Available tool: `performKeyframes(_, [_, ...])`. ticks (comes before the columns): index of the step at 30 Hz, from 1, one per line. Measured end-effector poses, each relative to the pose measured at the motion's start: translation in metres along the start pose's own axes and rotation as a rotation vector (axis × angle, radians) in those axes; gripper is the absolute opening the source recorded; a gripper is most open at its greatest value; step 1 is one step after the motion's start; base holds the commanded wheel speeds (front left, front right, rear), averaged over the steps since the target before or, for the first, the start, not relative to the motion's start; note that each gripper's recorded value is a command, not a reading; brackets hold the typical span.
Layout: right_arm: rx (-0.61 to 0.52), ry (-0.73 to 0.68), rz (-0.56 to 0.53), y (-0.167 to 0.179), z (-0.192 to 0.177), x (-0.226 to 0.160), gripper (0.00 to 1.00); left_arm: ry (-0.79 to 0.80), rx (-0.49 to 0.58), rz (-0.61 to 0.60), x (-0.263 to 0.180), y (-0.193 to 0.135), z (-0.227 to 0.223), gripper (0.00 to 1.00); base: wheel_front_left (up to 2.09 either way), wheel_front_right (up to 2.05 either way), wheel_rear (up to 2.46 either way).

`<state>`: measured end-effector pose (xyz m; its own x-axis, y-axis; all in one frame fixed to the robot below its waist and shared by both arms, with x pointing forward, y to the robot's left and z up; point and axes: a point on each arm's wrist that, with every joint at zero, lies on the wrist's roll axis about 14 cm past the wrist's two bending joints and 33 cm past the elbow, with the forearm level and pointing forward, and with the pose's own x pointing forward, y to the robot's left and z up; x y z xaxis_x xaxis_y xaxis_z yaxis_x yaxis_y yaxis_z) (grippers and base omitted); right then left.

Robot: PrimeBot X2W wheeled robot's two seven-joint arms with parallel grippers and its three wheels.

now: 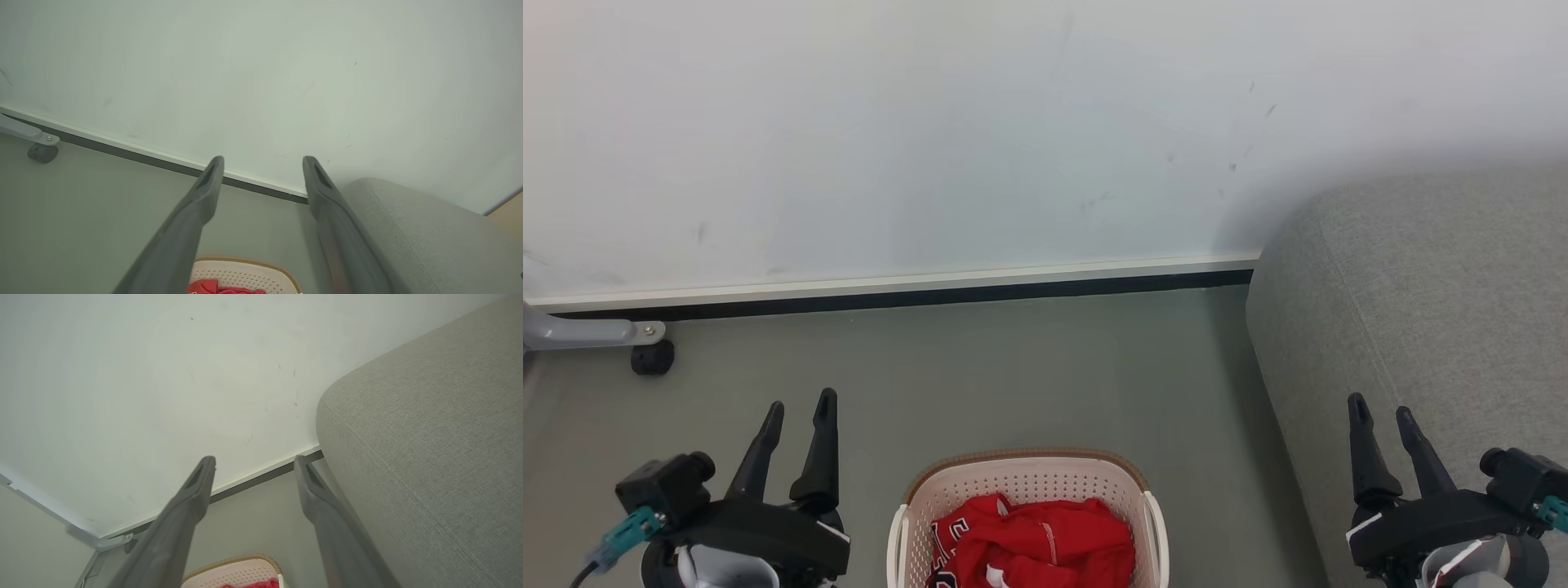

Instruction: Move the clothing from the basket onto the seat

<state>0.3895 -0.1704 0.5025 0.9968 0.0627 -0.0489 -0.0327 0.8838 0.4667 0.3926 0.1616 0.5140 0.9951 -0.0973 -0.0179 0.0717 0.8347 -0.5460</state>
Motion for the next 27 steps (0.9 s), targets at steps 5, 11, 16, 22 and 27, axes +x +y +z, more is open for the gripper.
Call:
performKeyframes(5, [-0.077, 0.000, 0.007, 0.003, -0.003, -0.001, 1.00, -0.005, 0.072, -0.003, -0.001, -0.002, -0.001, 1.00, 0.00, 0.00, 0.00])
performKeyframes(11, [-0.172, -0.003, 0.019, 0.006, -0.006, -0.001, 1.00, -0.028, 0.138, 0.004, -0.002, -0.001, 0.002, 1.00, 0.00, 0.00, 0.00])
performKeyframes(16, [-0.246, -0.011, 0.032, 0.009, -0.007, -0.002, 1.00, -0.036, 0.188, 0.013, -0.006, 0.000, 0.001, 1.00, 0.00, 0.00, 0.00])
performKeyframes(22, [-0.320, -0.030, 0.040, 0.011, -0.006, -0.001, 1.00, -0.050, 0.256, 0.011, -0.008, -0.001, 0.001, 1.00, 0.00, 0.00, 0.00])
performKeyframes(27, [-0.374, -0.042, 0.053, 0.015, -0.007, -0.001, 1.00, -0.064, 0.306, 0.007, -0.009, -0.003, 0.001, 1.00, 0.00, 0.00, 0.00])
